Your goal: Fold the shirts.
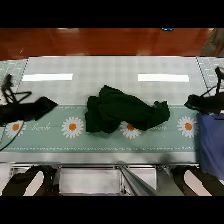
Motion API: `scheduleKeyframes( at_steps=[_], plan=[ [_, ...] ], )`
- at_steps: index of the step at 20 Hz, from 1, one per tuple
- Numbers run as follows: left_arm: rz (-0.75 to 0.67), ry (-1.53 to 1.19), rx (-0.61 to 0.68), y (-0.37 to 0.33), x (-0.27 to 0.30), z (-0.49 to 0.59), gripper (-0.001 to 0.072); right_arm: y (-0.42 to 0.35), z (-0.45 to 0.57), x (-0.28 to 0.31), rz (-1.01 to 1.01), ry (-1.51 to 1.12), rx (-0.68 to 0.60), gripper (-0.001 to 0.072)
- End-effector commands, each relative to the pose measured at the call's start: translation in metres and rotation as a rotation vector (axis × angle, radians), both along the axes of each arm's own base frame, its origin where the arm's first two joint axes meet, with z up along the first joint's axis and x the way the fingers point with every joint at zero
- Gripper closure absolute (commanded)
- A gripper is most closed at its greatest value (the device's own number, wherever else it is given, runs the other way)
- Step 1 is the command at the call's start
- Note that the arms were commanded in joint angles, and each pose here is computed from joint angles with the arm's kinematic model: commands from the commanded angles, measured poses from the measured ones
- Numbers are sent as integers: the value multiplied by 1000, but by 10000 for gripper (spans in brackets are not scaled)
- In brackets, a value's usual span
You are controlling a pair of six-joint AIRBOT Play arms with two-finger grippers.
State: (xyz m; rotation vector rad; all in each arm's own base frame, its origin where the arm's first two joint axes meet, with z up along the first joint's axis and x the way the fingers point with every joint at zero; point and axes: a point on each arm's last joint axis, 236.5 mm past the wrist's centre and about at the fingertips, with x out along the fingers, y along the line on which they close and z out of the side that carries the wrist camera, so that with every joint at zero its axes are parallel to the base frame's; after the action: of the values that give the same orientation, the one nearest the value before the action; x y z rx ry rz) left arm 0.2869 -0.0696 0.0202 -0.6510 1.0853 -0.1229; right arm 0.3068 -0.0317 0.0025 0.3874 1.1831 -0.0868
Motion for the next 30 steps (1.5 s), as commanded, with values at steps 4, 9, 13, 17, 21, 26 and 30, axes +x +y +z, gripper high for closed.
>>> scheduleKeyframes(
  at_steps=[4, 9, 13, 17, 21, 26, 30],
  plan=[
    [-138, 170, -376, -71, -12, -62, 200, 51, -37, -20, -58, -88, 360, 297],
    [-162, 262, -352, -88, -3, -99, 200, 52, -37, -22, -47, -85, 361, 297],
    [-194, 167, -286, -104, 33, -90, 200, 55, -37, -24, -39, -75, 369, 297],
    [-308, 166, -292, -138, 43, -83, 199, 55, -37, -24, -40, -76, 369, 297],
    [-479, 288, -229, -161, 14, -108, 199, 55, -37, -24, -39, -75, 370, 297],
    [-626, 342, -157, -177, -10, -116, 285, 55, -37, -24, -40, -75, 369, 297],
    [-648, 310, -147, -175, 1, -105, 692, 52, -40, -27, -31, -62, 348, 297]
  ],
)
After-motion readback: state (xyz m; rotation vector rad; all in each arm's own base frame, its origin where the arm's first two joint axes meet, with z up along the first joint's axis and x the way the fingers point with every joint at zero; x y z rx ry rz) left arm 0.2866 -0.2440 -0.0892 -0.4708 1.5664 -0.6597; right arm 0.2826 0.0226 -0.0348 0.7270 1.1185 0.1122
